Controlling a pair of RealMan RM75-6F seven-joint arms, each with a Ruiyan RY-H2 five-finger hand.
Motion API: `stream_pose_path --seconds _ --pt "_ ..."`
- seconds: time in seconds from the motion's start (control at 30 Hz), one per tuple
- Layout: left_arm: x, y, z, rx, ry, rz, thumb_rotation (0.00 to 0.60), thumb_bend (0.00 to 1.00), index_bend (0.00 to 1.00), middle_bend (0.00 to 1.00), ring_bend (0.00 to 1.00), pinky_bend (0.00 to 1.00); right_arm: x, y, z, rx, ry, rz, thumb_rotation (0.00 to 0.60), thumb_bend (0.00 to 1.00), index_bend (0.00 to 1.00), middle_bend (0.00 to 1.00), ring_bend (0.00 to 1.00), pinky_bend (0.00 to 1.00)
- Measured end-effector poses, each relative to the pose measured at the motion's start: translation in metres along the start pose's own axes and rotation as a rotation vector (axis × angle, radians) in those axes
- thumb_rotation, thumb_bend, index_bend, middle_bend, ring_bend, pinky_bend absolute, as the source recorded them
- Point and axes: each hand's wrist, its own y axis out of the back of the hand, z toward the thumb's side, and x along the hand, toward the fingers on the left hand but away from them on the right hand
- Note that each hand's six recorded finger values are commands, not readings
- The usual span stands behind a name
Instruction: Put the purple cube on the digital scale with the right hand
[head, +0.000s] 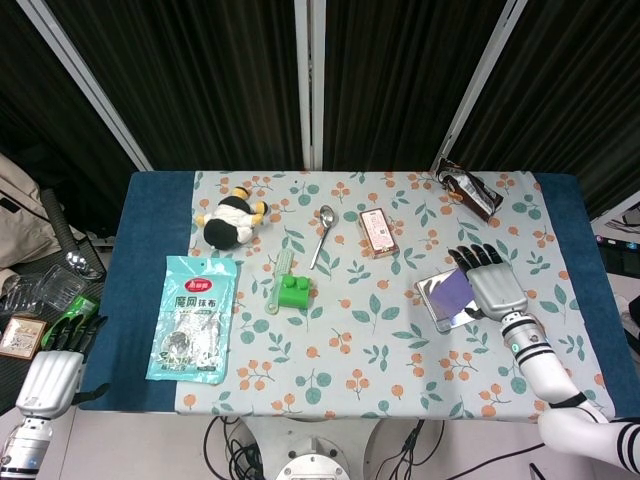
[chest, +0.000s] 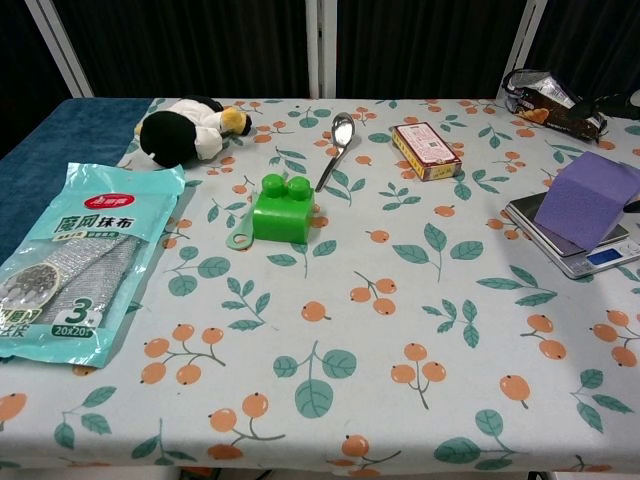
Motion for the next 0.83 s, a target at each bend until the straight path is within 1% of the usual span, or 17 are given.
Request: stream_pose_path --seconds 0.1,0.2,0.3,0.43,0.5,0.63,0.73,0.83 --pt "0.0 0.001 0.001 0.002 0.0 0.004 0.6 0.11 0.06 0.06 0.0 0.01 0.005 0.005 0.0 -0.008 0.006 -0.022 0.6 0.07 0.0 0.04 0.0 0.0" --pt "-0.001 0.003 0.001 0.003 0.0 0.012 0.6 0.11 0.06 0.06 0.0 0.01 0.016 0.012 -0.001 -0.013 0.016 -0.063 0.6 0.07 0.0 0.01 0.0 0.0" --pt "-0.002 0.006 0.001 0.003 0.001 0.023 0.6 0.11 0.06 0.06 0.0 0.01 0.035 0.021 -0.006 -0.01 0.018 -0.127 0.6 0.05 0.0 0.0 0.0 0.0" --pt "-0.004 0.007 0.003 0.001 -0.002 0.037 0.6 0.11 0.06 0.06 0.0 0.01 0.074 0.027 -0.026 -0.014 -0.018 -0.231 0.6 0.05 0.0 0.0 0.0 0.0" --pt "-0.005 0.008 0.004 0.002 -0.005 0.044 0.6 0.11 0.06 0.06 0.0 0.01 0.096 0.023 -0.037 -0.027 -0.049 -0.265 0.6 0.05 0.0 0.0 0.0 0.0" --pt "-0.006 0.012 0.006 0.004 -0.01 0.062 0.6 0.11 0.06 0.06 0.0 0.01 0.149 0.001 -0.067 -0.053 -0.135 -0.3 0.6 0.05 0.0 0.0 0.0 0.0" --pt "-0.006 0.016 0.006 0.007 -0.016 0.08 0.6 0.11 0.06 0.06 0.0 0.01 0.168 -0.012 -0.081 -0.042 -0.162 -0.321 0.6 0.05 0.0 0.0 0.0 0.0" --pt "-0.007 0.018 0.007 0.011 -0.024 0.09 0.6 0.11 0.06 0.06 0.0 0.01 0.179 -0.026 -0.092 -0.042 -0.178 -0.34 0.6 0.05 0.0 0.0 0.0 0.0"
